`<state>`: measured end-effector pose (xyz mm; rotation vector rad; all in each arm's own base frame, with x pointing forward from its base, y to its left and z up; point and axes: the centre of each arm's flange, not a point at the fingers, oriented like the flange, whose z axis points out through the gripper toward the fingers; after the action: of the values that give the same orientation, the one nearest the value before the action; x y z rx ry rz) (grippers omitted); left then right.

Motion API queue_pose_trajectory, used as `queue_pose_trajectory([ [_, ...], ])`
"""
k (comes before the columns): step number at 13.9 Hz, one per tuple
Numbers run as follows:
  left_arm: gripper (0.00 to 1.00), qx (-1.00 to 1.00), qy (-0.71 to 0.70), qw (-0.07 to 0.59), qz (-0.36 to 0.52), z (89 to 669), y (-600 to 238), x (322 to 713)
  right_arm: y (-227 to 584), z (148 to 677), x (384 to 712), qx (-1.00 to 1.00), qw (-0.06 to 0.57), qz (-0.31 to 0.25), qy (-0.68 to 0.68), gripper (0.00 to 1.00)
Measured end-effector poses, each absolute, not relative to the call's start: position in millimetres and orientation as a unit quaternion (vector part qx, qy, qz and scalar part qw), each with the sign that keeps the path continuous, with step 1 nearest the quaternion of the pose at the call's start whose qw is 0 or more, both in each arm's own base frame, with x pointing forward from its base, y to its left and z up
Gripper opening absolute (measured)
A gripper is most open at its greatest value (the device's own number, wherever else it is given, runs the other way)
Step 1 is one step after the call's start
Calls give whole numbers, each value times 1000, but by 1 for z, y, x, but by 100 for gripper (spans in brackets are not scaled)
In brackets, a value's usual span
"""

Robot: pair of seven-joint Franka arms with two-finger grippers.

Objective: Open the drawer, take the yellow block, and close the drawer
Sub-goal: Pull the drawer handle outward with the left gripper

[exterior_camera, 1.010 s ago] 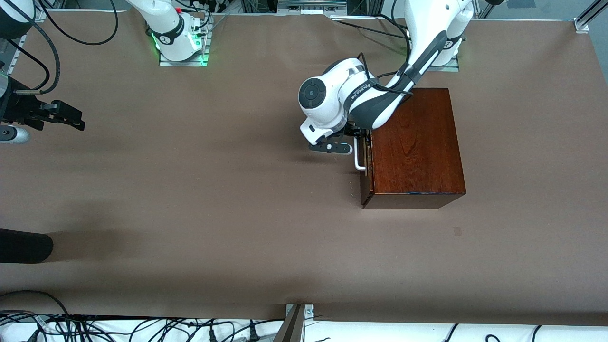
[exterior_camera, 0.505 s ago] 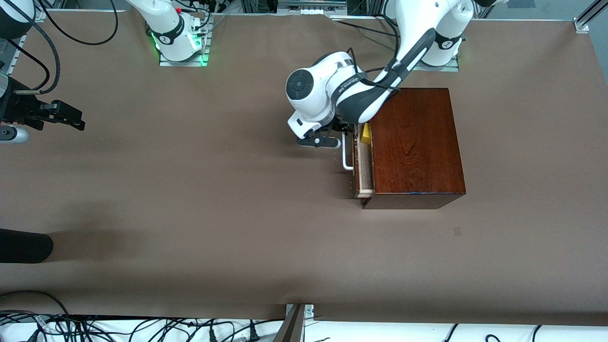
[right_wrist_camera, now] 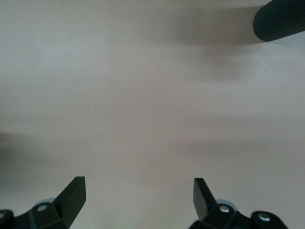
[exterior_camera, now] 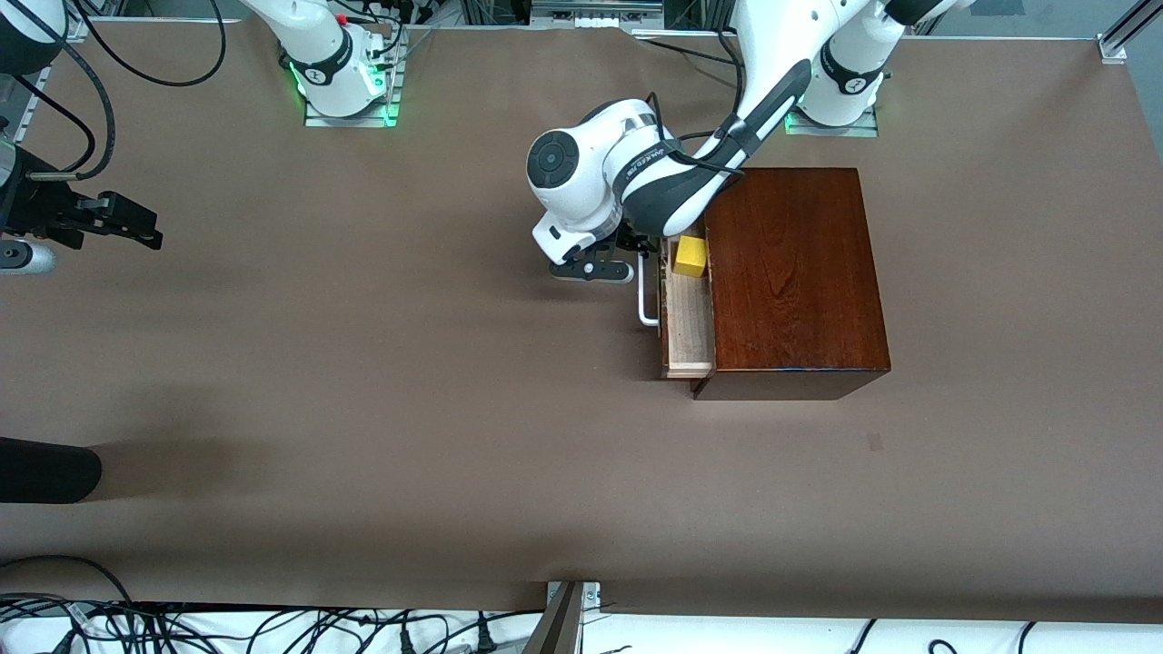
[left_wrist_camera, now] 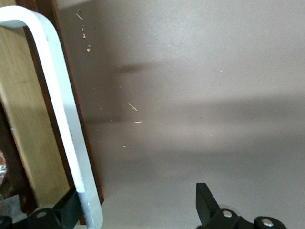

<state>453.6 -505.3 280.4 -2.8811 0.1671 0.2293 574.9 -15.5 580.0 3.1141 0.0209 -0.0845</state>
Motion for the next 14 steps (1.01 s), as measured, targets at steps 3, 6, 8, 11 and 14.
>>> queue_pose_trajectory([
  [3,100,-988,56,120,77,280,-512,453,-16,580,575,1000,13,-27,7,100],
  [6,100,-989,54,112,76,281,-515,453,-16,580,575,1000,13,-27,7,100],
  [8,100,-990,53,109,75,281,-516,454,-16,580,575,1000,13,-27,7,100],
  [11,100,-991,56,98,69,282,-522,451,-16,581,575,1000,13,-26,7,100],
  [14,100,-991,57,98,66,281,-524,450,-16,582,575,1000,13,-25,7,100],
])
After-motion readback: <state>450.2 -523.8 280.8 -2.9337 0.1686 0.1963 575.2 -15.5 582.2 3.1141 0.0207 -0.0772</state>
